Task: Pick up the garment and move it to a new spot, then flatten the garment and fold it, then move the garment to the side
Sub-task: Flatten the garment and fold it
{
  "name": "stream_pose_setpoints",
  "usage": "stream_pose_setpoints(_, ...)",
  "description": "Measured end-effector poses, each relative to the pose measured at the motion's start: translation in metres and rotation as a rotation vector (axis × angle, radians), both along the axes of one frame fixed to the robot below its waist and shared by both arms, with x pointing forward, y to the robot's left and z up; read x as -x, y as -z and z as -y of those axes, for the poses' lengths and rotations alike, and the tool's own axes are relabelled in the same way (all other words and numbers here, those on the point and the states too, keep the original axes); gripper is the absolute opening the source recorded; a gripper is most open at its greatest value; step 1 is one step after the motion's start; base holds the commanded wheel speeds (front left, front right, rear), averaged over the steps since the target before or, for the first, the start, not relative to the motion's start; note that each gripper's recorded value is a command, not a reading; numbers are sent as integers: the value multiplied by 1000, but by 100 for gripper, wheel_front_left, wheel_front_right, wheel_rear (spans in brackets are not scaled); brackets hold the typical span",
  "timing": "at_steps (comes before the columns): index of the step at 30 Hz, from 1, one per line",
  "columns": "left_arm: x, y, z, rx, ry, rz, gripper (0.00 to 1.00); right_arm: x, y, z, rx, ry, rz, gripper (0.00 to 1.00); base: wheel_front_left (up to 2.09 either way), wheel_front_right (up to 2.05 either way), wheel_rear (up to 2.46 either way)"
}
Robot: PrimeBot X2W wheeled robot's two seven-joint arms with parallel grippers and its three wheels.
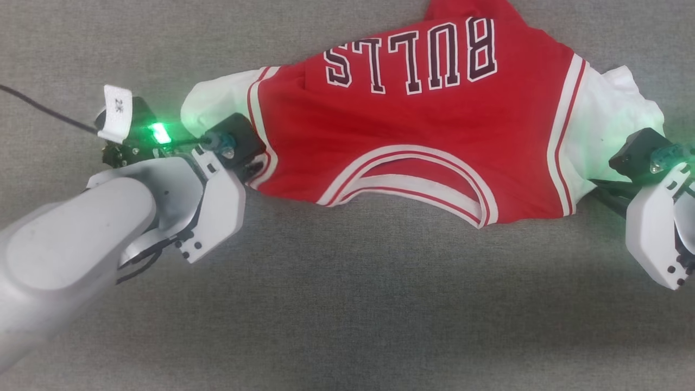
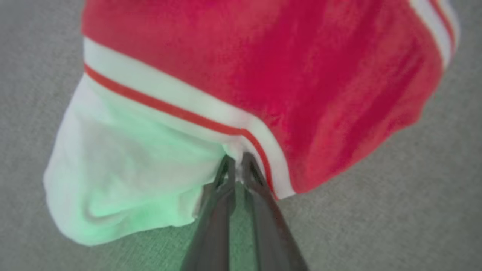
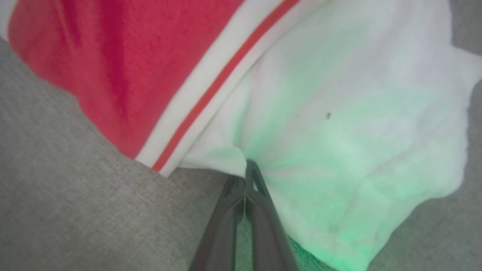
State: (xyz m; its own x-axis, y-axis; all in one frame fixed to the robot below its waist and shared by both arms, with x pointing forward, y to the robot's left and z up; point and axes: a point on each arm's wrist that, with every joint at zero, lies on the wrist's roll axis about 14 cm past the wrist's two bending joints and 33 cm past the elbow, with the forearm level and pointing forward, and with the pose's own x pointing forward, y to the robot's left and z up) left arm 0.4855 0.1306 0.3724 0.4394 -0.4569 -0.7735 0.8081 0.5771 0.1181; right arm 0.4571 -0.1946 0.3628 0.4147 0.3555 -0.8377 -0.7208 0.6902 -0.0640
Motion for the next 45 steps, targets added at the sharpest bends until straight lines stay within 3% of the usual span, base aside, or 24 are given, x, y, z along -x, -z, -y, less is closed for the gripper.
stream_pose_setpoints(4,-4,-1,-1,24,-30,-13,0,-3,-5,0,-12,3,28,0,0,0,0)
stream_pose_setpoints(10,-14,-22,0,186,-111,34,0,-20,-34,3,-92,64,162,0,0,0,0)
stream_pose_setpoints(16,-33,-99,16,606,-261,144,0,-37,-85,24,-181,156,339,0,0,0,0)
stream_pose_setpoints(19,-35,-130,19,751,-298,175,0,-44,-109,27,-234,191,405,0,0,0,0)
stream_pose_setpoints(23,-50,-152,13,848,-356,215,0,-62,-137,27,-334,262,481,0,0,0,0)
stream_pose_setpoints(27,-92,-174,-3,927,-467,294,0,-87,-154,25,-416,336,525,0,0,0,0)
stream_pose_setpoints(34,-166,-201,-18,972,-619,388,0,-159,-199,14,-550,446,639,0,0,0,0)
stream_pose_setpoints(39,-209,-282,-36,1108,-684,599,0,-201,-273,17,-626,494,850,0,0,0,0)
stream_pose_setpoints(45,-201,-395,-31,1295,-624,760,0,-208,-375,35,-674,526,1137,0,0,0,0)
